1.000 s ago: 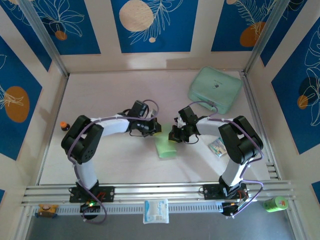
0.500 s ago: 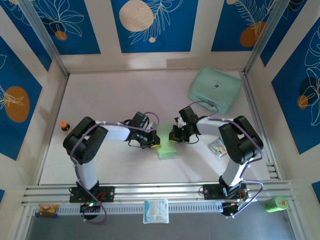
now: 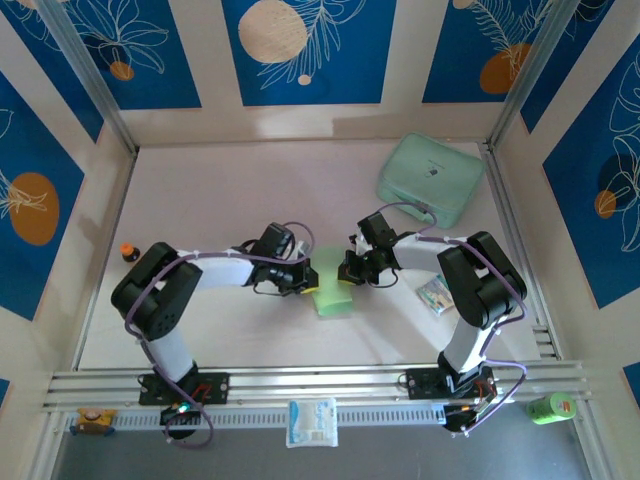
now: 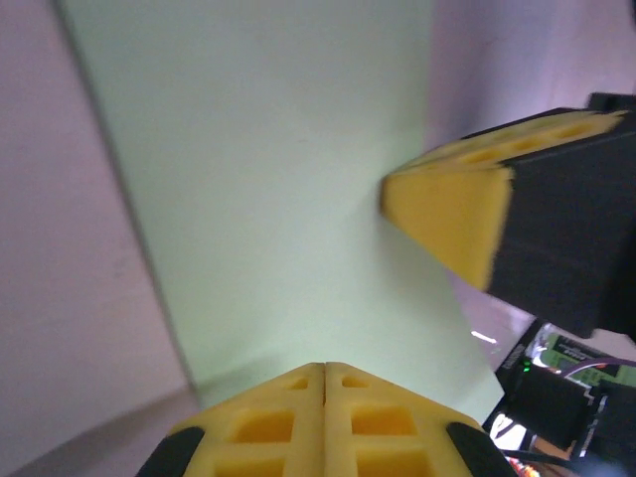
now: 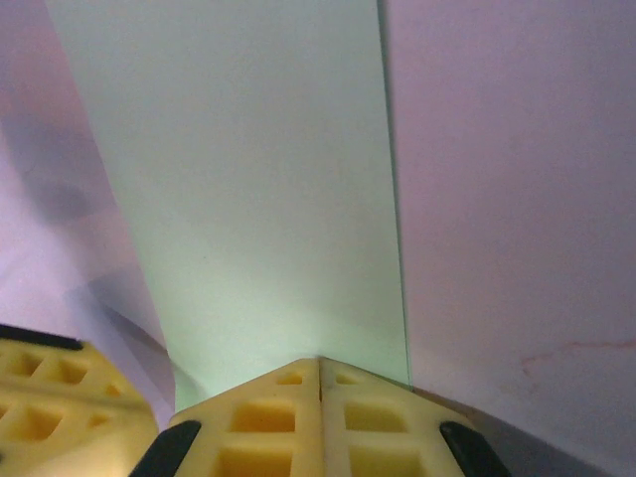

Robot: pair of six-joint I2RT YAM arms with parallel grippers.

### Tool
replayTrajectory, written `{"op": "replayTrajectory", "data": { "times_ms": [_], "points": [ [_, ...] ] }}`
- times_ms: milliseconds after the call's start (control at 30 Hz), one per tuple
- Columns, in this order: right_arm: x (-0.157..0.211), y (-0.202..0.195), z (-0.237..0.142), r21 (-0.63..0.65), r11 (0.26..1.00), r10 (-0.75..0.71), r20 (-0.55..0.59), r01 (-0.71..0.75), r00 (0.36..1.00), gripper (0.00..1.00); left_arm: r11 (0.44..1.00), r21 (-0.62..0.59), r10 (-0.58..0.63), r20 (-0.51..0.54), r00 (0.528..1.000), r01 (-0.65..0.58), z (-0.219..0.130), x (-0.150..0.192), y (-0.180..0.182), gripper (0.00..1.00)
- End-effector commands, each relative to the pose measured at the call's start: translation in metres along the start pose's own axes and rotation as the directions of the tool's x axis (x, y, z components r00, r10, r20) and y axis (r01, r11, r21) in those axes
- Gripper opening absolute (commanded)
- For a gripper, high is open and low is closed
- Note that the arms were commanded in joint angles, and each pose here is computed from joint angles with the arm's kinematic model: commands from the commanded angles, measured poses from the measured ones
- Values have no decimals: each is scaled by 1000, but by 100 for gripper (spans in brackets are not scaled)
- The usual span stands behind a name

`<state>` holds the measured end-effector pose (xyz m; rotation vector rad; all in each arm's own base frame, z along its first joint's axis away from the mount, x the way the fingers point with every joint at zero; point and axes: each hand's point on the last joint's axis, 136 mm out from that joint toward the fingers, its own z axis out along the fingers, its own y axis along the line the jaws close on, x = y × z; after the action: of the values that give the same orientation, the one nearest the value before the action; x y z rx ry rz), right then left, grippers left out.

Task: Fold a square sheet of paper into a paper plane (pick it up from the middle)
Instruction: First fold the square sheet of paper in half at the center of the table.

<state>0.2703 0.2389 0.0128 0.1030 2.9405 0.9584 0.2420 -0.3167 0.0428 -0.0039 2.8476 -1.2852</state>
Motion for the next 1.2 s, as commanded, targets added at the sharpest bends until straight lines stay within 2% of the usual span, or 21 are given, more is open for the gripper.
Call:
{"op": "replayTrajectory", "data": {
  "times_ms": [0, 400, 533, 633, 933, 1100, 1167],
  "points": [
    [26, -58, 4, 212, 971, 119, -44, -107, 992, 0, 999, 34, -12, -3, 1000, 12, 5, 6, -15, 3],
    [28, -59, 4, 212, 971, 123, -42, -111, 992, 0, 995, -71, -76, -53, 996, 72, 18, 48, 50, 3],
    [28, -60, 5, 212, 971, 125, -43, -113, 991, 0, 990, -134, -49, -72, 996, 39, 17, 61, 68, 3],
    [28, -60, 5, 212, 971, 124, -45, -112, 991, 0, 993, -121, -20, -62, 998, 12, 12, 60, 58, 3],
    [28, -59, 4, 212, 971, 124, -43, -113, 991, 0, 999, -8, 48, 14, 999, -48, -1, 36, -5, 6],
    [28, -59, 4, 212, 971, 125, -43, -113, 991, 0, 999, 23, 41, -25, 999, -40, 13, 42, -3, 8],
    [28, -59, 4, 212, 971, 126, -41, -114, 991, 0, 1000, -4, 30, -55, 998, -30, 19, 51, 8, 9]
  ]
}}
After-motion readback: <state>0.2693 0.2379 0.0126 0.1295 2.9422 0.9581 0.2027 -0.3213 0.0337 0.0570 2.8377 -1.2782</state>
